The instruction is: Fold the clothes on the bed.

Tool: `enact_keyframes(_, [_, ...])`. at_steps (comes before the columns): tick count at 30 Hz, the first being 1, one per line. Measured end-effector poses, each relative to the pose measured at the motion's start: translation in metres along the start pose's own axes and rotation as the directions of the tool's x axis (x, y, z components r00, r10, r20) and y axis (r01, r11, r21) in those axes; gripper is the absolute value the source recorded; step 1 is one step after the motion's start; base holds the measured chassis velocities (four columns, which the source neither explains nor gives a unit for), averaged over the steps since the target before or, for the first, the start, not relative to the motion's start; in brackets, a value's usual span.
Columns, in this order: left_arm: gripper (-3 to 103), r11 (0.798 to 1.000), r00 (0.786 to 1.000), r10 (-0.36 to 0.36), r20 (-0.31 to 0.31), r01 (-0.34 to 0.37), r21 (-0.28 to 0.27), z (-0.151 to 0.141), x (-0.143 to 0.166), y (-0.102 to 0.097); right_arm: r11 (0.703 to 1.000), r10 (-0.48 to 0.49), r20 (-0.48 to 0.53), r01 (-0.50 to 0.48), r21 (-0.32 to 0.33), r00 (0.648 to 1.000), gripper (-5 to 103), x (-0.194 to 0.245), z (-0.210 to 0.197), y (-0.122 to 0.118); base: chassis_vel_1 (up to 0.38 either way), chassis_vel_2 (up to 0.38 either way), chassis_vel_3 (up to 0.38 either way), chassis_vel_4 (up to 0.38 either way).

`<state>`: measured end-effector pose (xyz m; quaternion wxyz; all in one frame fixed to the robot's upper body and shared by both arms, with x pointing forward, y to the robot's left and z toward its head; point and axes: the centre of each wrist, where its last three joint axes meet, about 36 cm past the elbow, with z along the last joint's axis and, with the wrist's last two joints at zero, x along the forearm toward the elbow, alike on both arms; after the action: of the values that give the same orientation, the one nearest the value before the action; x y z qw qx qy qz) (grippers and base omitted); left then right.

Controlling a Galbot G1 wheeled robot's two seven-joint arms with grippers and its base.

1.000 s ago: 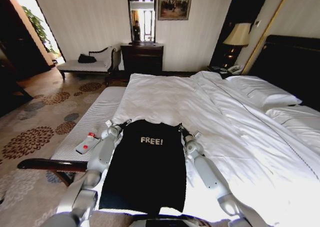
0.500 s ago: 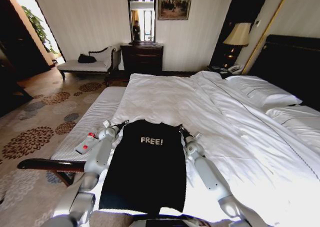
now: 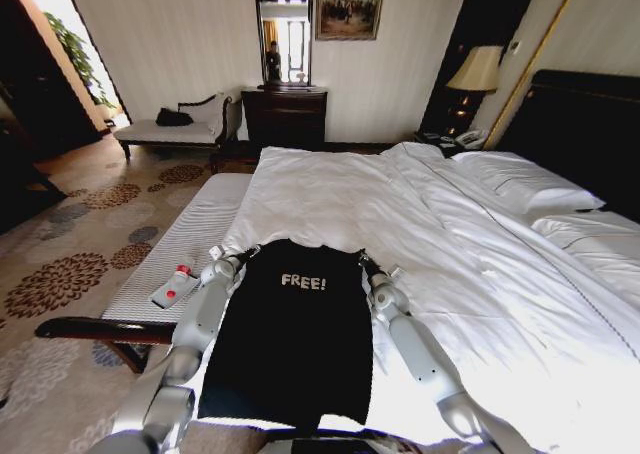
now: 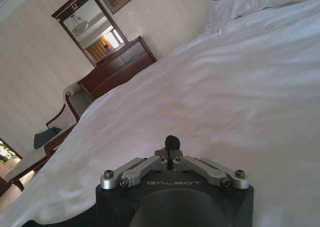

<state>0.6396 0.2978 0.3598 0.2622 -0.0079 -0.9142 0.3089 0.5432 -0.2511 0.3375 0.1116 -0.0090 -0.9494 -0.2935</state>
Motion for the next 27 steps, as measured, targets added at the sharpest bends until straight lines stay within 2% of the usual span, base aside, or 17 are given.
enact_keyframes(3, [52,1.0,1.0,0.001,-0.001,-0.001,-0.004,0.002,-0.002,0.0,1.0,0.001,0.0,-0.001,0.001,1.0,0,0.0,0.0,-0.001,0.0,0.0,0.0,0.0])
enact_keyframes(5, [52,1.0,1.0,0.003,0.0,-0.003,-0.005,0.002,-0.002,0.0,1.0,0.002,0.001,-0.002,0.001,1.0,0,0.0,0.0,-0.001,0.0,0.0,0.0,0.0])
enact_keyframes(9, [30,1.0,1.0,0.017,0.008,-0.017,-0.006,0.003,-0.003,-0.003,1.0,0.003,0.002,-0.003,0.004,1.0,0,0.0,0.0,-0.002,0.0,0.0,0.0,0.0])
enact_keyframes(11, [30,1.0,1.0,0.018,0.01,-0.017,-0.006,0.004,-0.004,-0.003,1.0,0.004,0.002,-0.004,0.005,1.0,0,0.0,-0.001,-0.002,0.0,0.0,0.0,0.0])
enact_keyframes(14, [14,1.0,1.0,0.022,0.018,-0.022,-0.007,0.003,-0.005,-0.005,1.0,0.004,0.007,-0.004,0.009,1.0,0,-0.001,-0.003,-0.002,0.0,0.0,0.0,0.0])
enact_keyframes(16, [14,1.0,1.0,0.024,0.02,-0.024,-0.007,0.002,-0.005,-0.005,1.0,0.003,0.007,-0.003,0.009,1.0,0,-0.001,-0.004,-0.002,0.0,0.0,0.0,0.0])
enact_keyframes(19, [2,0.999,0.999,0.033,0.042,-0.032,-0.015,-0.006,-0.005,-0.006,1.0,-0.002,0.012,0.002,0.014,1.0,0,-0.004,-0.008,0.001,0.0,0.0,0.0,0.0])
enact_keyframes(23, [1,0.999,0.997,0.04,0.064,-0.038,-0.024,-0.019,-0.001,-0.006,1.0,-0.009,0.015,0.008,0.019,1.0,0,-0.006,-0.014,0.004,0.0,0.0,0.0,0.0])
enact_keyframes(27, [1,0.997,0.991,0.063,0.114,-0.059,-0.044,-0.048,0.011,-0.009,0.999,-0.038,0.023,0.037,0.014,0.999,0,-0.01,-0.033,0.015,0.0,0.0,0.0,0.0])
